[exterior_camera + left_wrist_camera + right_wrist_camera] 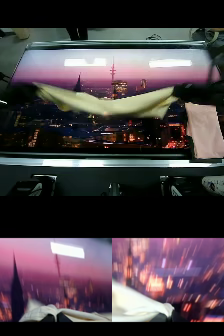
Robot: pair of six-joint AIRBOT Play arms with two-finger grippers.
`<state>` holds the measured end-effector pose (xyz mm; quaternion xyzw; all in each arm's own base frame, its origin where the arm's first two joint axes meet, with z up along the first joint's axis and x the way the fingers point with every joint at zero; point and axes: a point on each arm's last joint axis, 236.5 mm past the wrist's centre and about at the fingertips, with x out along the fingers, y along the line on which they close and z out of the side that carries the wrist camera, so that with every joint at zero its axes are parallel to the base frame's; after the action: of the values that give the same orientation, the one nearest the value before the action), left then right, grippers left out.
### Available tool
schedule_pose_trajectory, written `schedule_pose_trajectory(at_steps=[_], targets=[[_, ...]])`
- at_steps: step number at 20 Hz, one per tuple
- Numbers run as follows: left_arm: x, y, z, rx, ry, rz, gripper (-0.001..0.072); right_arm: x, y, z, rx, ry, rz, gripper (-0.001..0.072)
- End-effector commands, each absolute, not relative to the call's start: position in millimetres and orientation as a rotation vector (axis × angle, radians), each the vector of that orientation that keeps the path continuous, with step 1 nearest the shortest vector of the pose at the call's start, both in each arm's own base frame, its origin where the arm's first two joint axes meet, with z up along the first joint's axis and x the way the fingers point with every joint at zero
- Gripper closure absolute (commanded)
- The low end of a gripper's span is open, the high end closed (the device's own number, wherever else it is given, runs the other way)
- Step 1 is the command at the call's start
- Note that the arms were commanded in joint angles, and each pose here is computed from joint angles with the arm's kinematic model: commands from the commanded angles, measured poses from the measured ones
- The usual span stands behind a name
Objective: Fold the shirts.
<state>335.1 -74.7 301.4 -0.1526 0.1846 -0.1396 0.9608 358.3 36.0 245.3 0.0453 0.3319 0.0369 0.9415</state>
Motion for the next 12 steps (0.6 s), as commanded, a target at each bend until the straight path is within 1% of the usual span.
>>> schedule_pose_trajectory(at_steps=[1, 2, 3, 5, 9, 11, 12], targets=[[221.4, -14.3, 543.4, -0.188, -0.273, -0.084, 0.0673, 298.4, -19.3, 438.3, 0.039, 0.204, -0.107, 0.0696], [195.2, -12.6, 571.5, -0.193, -0.352, -0.069, 0.0673, 275.2, -26.0, 463.4, 0.087, 0.139, -0.130, 0.0696], [177.3, -17.4, 588.3, -0.210, -0.400, -0.084, 0.0673, 255.6, -27.3, 474.8, 0.136, 0.110, -0.131, 0.0696], [173.7, -28.7, 589.2, -0.238, -0.391, -0.134, 0.0673, 238.4, -22.9, 459.6, 0.174, 0.179, -0.116, 0.0696], [213.3, -19.3, 546.6, -0.217, -0.253, -0.098, 0.0673, 228.1, -27.3, 384.0, 0.138, 0.518, -0.167, 0.0696], [242.2, -15.0, 506.3, -0.210, -0.138, -0.086, 0.0672, 224.0, -25.7, 329.5, 0.126, 0.781, -0.194, 0.0696], [261.3, -13.3, 471.5, -0.229, -0.041, -0.084, 0.0673, 226.1, -23.9, 301.9, 0.115, 0.899, -0.202, 0.0696]])
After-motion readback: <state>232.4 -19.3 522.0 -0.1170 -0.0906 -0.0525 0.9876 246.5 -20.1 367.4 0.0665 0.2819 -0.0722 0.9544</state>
